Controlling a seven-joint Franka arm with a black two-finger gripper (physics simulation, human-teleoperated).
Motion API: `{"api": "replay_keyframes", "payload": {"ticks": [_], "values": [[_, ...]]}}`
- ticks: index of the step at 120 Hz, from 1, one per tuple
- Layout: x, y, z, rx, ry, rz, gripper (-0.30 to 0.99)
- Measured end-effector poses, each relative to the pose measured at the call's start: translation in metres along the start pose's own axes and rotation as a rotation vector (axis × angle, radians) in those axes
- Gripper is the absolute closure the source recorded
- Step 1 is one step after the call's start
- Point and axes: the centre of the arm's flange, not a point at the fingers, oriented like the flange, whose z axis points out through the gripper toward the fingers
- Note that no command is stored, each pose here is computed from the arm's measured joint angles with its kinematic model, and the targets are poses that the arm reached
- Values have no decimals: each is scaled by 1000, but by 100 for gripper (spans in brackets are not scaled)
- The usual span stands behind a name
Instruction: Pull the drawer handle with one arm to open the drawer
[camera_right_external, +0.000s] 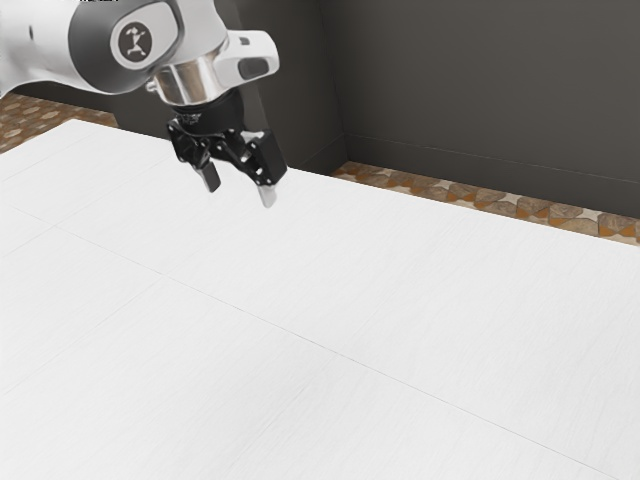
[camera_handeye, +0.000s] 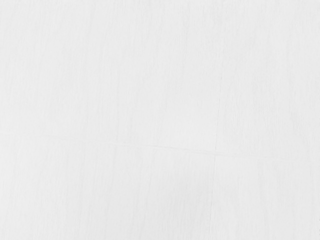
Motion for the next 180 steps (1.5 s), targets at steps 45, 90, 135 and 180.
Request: {"api": "replay_keyframes", "payload": {"ticks": [45, 90, 135, 180], "values": [[-13, 23, -24, -104, 37, 56, 0], [-40, 166, -40, -277, -14, -90, 0], [-95, 332, -56, -411, 25, -266, 0], [-95, 312, -47, -549, 110, -522, 0]]}}
